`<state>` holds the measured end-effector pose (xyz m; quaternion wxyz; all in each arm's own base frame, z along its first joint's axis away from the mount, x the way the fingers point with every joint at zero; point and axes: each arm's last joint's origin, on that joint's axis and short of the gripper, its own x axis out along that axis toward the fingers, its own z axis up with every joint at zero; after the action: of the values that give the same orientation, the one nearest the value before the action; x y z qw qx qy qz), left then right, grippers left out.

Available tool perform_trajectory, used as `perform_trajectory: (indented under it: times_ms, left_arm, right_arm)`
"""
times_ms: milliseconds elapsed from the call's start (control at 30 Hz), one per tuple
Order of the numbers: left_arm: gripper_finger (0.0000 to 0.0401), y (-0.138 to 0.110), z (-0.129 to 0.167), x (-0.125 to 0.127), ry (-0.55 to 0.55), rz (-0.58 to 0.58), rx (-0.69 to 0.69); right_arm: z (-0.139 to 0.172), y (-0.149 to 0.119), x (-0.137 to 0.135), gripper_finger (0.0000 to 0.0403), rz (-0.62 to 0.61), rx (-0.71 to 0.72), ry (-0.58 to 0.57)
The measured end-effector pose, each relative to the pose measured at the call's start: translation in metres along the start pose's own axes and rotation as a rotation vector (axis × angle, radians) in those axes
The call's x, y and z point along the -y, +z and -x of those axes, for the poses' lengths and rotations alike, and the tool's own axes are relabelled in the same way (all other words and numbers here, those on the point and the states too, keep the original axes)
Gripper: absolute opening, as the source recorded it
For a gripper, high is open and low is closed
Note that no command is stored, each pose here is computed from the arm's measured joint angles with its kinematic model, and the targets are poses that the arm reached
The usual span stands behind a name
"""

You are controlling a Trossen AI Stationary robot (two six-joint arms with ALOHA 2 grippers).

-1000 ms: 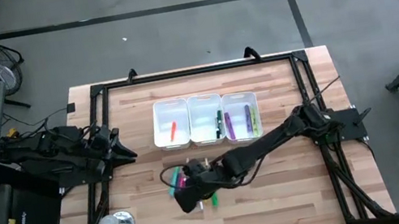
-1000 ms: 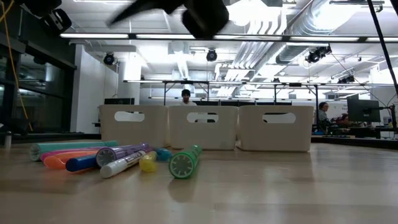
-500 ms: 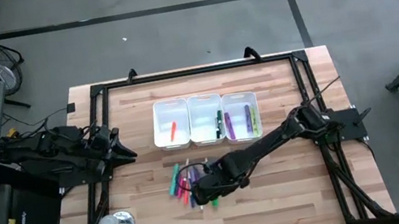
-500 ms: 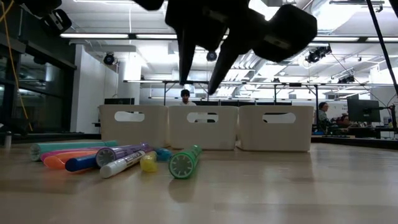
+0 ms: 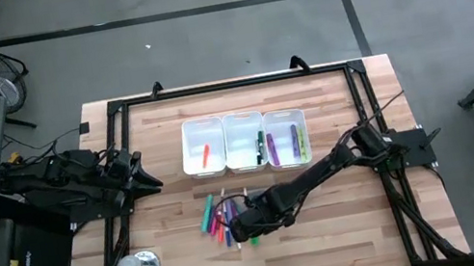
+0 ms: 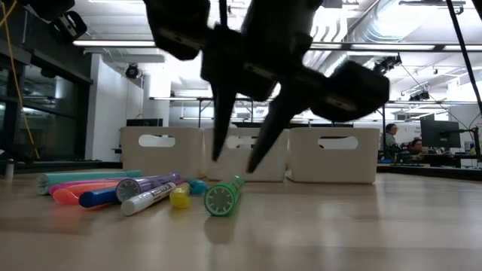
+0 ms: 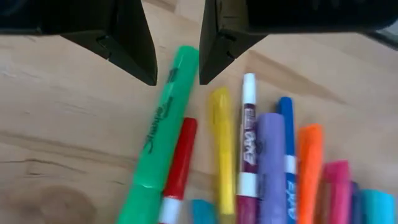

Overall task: Pick & Place Markers
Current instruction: Put the green highlighter into the right white bin

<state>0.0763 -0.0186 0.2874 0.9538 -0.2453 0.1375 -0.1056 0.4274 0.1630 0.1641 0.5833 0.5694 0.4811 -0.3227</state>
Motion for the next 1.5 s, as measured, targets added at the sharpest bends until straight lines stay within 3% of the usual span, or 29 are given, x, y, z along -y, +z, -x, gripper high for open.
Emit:
perform_trajectory:
  times_ms: [567, 1000, 1300, 1500]
  left_arm:
    - [0.0092, -0.003, 0.000, -0.002, 0.020, 0.003, -0.028]
    - [0.0092, -0.002, 0.000, -0.002, 0.041, 0.011, -0.017]
    - [0.0092, -0.002, 0.000, -0.002, 0.044, 0.010, -0.016]
    - [0.0092, -0.002, 0.000, -0.002, 0.043, 0.010, -0.016]
  right_arm:
    - [-0.022, -0.003, 0.002, 0.0108, 0.023, 0.036, 0.002]
    - [-0.027, -0.012, 0.025, 0.0107, -0.036, 0.013, -0.221]
    - [-0.027, -0.008, 0.029, 0.0108, 0.167, 0.037, -0.265]
    - [-0.027, 0.004, 0.027, 0.0108, 0.229, 0.037, -0.261]
